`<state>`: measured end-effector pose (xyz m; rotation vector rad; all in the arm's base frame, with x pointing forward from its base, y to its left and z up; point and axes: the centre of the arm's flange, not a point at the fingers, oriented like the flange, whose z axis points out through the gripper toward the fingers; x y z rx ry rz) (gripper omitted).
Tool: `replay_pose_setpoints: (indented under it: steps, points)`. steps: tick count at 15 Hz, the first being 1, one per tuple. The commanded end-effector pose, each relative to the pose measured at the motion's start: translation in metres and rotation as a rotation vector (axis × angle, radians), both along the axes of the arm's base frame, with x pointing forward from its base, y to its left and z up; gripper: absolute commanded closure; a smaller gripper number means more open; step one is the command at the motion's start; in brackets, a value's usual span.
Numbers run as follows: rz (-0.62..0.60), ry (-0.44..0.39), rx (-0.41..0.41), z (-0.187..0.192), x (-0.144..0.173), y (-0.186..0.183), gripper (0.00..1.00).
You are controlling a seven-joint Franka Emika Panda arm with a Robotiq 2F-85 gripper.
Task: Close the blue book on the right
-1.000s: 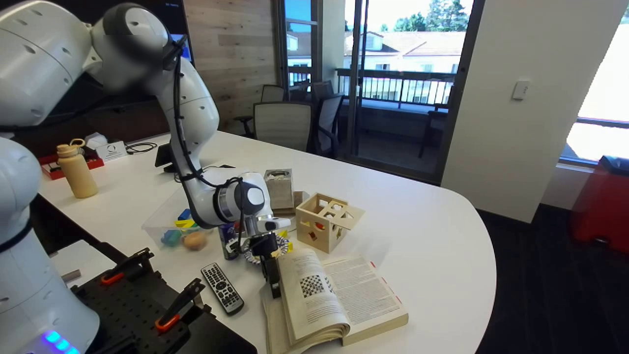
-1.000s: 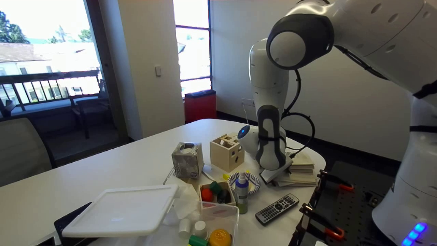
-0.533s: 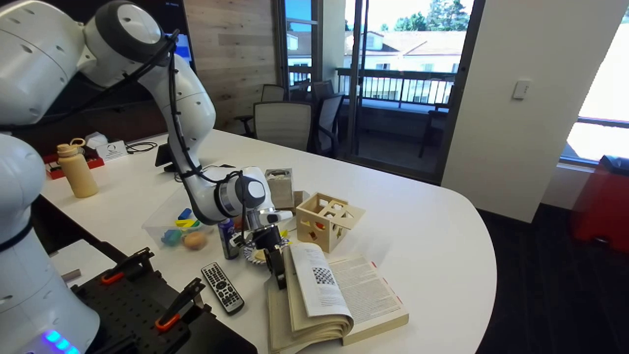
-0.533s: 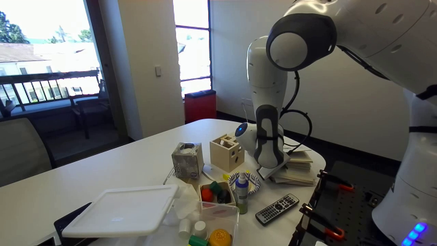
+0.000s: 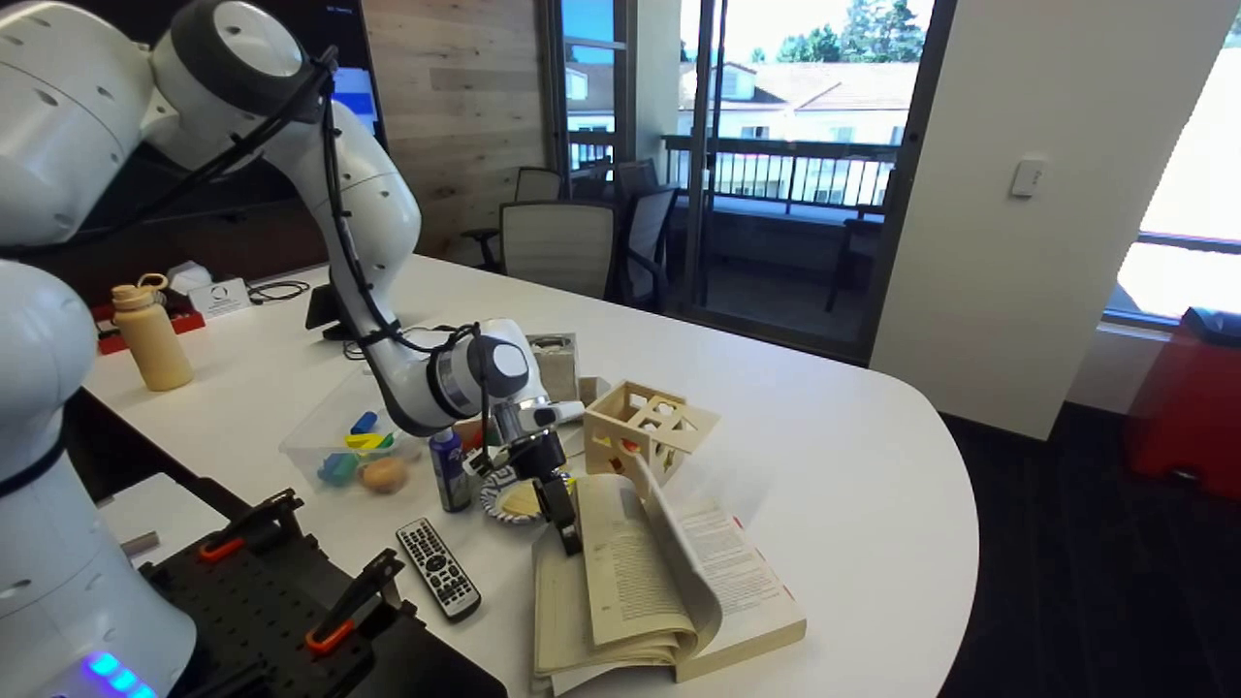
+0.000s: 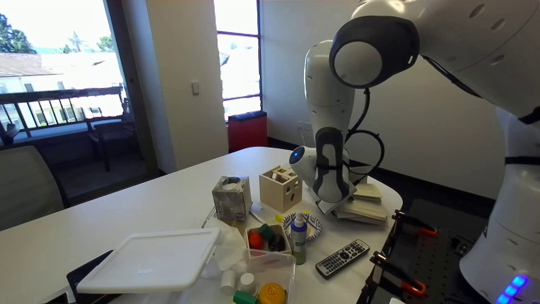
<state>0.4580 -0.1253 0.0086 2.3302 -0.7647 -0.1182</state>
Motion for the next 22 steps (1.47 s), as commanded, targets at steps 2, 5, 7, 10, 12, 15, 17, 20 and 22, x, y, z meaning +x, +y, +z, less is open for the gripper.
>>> replay_pose_setpoints:
  steps: [2,5,7,10,12,15,17,20,22]
  points:
    - [-0.012,-0.069,-0.051,0.037,0.010,-0.013,0.00]
    - [-0.015,-0.098,-0.079,0.056,0.018,-0.021,0.00]
    - [-0.017,-0.115,-0.093,0.067,0.023,-0.025,0.00]
    - [-0.021,-0.134,-0.118,0.078,0.031,-0.034,0.00]
    - [-0.027,-0.143,-0.127,0.083,0.036,-0.041,0.00]
    - [-0.034,-0.156,-0.137,0.085,0.045,-0.050,0.00]
    - [-0.039,-0.167,-0.126,0.084,0.048,-0.052,0.00]
    - [-0.056,-0.172,-0.079,0.078,0.050,-0.054,0.00]
    - [-0.076,-0.188,-0.026,0.079,0.047,-0.055,0.00]
